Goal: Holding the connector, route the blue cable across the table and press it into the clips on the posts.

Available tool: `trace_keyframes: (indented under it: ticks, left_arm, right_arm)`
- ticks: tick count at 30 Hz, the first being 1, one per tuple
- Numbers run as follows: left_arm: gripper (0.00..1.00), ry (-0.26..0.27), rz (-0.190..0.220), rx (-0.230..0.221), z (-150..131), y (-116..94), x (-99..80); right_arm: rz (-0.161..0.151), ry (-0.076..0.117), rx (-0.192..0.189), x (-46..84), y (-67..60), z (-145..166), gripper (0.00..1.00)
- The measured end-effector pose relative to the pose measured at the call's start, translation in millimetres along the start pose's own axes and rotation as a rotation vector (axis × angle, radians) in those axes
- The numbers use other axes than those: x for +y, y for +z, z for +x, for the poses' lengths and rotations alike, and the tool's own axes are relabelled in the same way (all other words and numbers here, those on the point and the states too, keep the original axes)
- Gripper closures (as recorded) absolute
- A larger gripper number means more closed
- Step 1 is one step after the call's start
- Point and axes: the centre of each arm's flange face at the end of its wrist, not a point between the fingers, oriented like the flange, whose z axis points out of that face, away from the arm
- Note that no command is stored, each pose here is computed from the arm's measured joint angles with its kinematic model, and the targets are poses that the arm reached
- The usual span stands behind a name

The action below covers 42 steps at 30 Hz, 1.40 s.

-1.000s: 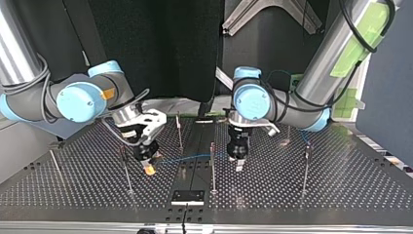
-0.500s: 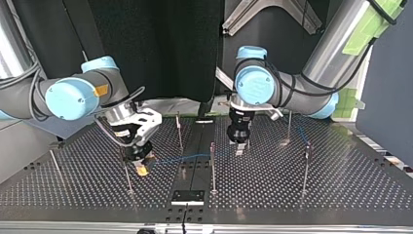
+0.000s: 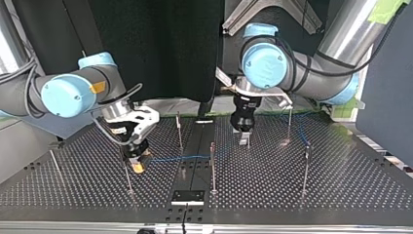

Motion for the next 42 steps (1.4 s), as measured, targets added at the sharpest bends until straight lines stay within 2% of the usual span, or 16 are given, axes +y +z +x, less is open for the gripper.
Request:
trace_keyframes:
  ticks: [4, 10, 17, 25, 30, 35, 39, 42]
  left_arm:
    - [0.0, 0.02, 0.014, 0.004, -10, -16, -6.9]
    - [0.0, 0.032, 0.075, 0.01, -25, -43, -24.4]
    - [0.0, -0.001, 0.133, -0.091, -59, -72, -56.0]
    - [0.0, -0.002, 0.143, -0.118, -58, -68, -88.8]
    - [0.0, 0.008, 0.142, -0.098, -35, -62, -108.0]
    - [0.0, 0.019, 0.166, -0.069, -10, -58, -126.1]
    - [0.0, 0.028, 0.189, -0.051, 3, -56, -142.7]
    - [0.0, 0.031, 0.187, -0.051, 7, -49, -149.7]
  right_arm:
    - [-0.008, 0.0, 0.008, 1.5, -2.5, 5, 1.0]
    - [-0.044, 0.001, 0.01, 7.0, -5.3, 7, 1.0]
    - [-0.06, 0.0, 0.0, 10.2, -7.9, 3, 1.0]
    - [-0.056, -0.003, -0.004, 7.0, -8.6, 0, 1.0]
    - [-0.056, -0.004, -0.004, 7.1, -8.6, 0, 1.0]
    - [-0.058, -0.004, -0.003, 8.1, -8.5, 0, 1.0]
    - [-0.058, -0.003, -0.002, 8.7, -8.4, 0, 1.0]
    - [-0.06, -0.003, -0.002, 9.5, -8.3, 1, 1.0]
